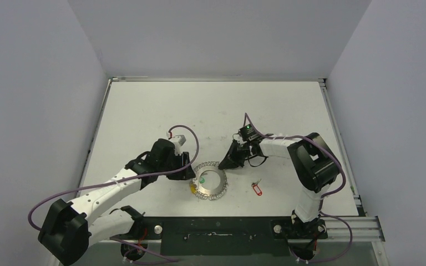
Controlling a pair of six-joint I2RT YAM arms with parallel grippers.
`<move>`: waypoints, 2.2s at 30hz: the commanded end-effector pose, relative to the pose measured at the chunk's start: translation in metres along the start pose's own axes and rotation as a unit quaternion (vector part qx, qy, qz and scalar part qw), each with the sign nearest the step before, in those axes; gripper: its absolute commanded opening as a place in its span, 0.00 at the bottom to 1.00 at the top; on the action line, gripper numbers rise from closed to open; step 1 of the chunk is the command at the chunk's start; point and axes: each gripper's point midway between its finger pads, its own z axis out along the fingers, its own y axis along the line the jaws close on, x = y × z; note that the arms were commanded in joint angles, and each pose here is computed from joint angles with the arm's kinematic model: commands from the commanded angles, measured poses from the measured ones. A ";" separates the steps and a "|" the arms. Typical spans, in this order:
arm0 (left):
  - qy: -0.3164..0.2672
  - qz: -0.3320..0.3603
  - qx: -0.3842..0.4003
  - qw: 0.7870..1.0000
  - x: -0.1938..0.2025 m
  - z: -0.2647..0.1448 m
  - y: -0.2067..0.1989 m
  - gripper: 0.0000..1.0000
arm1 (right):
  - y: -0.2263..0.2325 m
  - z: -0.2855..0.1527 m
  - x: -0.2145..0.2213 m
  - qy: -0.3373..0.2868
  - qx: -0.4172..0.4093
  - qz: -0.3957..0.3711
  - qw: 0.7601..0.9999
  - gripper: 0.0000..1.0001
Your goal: Put the keys on the keyring
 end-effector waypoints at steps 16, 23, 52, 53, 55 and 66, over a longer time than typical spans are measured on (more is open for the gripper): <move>0.060 -0.038 0.018 0.997 0.024 0.034 0.003 0.34 | -0.013 -0.050 -0.004 0.008 0.097 -0.206 0.974 0.29; 0.043 0.009 0.020 0.999 -0.005 0.068 0.001 0.20 | -0.029 -0.031 0.027 0.070 0.118 -0.222 0.965 0.19; -0.057 0.123 0.085 0.987 -0.097 0.047 -0.049 0.40 | -0.035 -0.114 -0.026 -0.004 0.252 -0.301 0.920 0.53; -0.064 0.126 0.090 0.986 -0.093 0.044 -0.054 0.40 | -0.038 -0.114 -0.027 -0.002 0.258 -0.304 0.917 0.52; -0.075 0.141 0.101 0.982 -0.084 0.040 -0.065 0.40 | -0.044 -0.112 -0.029 0.004 0.272 -0.308 0.912 0.48; -0.116 0.173 0.124 0.970 -0.060 0.028 -0.085 0.40 | -0.067 -0.088 -0.027 0.048 0.283 -0.302 0.909 0.33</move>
